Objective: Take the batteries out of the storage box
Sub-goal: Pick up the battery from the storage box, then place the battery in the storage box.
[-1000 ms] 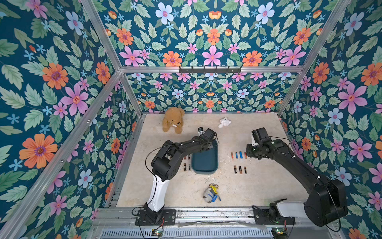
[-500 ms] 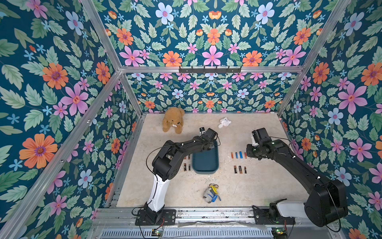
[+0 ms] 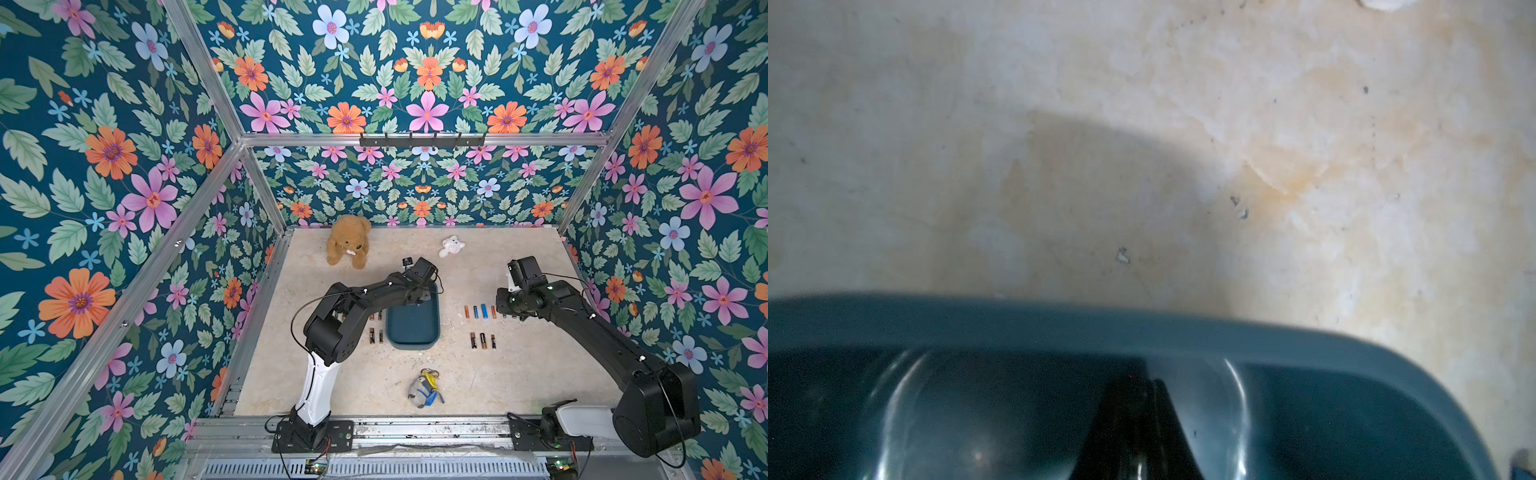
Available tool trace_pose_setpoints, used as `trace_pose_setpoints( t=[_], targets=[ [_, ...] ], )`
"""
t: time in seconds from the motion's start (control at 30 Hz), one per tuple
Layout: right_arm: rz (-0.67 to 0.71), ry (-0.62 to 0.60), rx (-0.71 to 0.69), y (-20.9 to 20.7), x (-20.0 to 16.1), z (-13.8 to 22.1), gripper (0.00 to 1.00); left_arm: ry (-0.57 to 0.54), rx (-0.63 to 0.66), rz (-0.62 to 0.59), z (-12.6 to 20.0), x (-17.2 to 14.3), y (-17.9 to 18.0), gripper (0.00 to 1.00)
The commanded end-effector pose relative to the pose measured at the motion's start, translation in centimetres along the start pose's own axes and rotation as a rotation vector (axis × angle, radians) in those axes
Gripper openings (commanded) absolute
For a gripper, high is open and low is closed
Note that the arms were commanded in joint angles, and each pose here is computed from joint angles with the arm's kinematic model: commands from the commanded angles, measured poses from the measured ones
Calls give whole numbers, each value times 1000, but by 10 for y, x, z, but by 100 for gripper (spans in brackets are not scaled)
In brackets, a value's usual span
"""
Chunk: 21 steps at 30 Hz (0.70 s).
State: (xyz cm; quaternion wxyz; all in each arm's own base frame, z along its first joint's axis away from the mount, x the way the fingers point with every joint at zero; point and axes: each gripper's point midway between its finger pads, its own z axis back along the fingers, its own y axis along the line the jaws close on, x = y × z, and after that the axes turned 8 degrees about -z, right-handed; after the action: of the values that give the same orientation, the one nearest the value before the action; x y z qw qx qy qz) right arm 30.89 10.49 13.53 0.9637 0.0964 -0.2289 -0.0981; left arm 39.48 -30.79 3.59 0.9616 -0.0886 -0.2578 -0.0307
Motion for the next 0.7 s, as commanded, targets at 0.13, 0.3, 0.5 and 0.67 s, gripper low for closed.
trace_pose_setpoints(
  t=[0.13, 0.3, 0.5, 0.67],
  targets=[
    [-15, 1, 13, 2, 0, -3, 31, -26, -12, -104, 27, 4, -1, 13],
    [-23, 5, 20, 3, -1, -4, 31, -56, -45, -127, 43, 5, -1, 13],
    [-24, -1, 23, 4, 0, -3, 31, -78, -94, -140, 60, 4, -3, 13],
    [-27, -1, 24, 3, -1, -4, 31, -9, -48, -172, 43, -14, 5, 12]
  ],
)
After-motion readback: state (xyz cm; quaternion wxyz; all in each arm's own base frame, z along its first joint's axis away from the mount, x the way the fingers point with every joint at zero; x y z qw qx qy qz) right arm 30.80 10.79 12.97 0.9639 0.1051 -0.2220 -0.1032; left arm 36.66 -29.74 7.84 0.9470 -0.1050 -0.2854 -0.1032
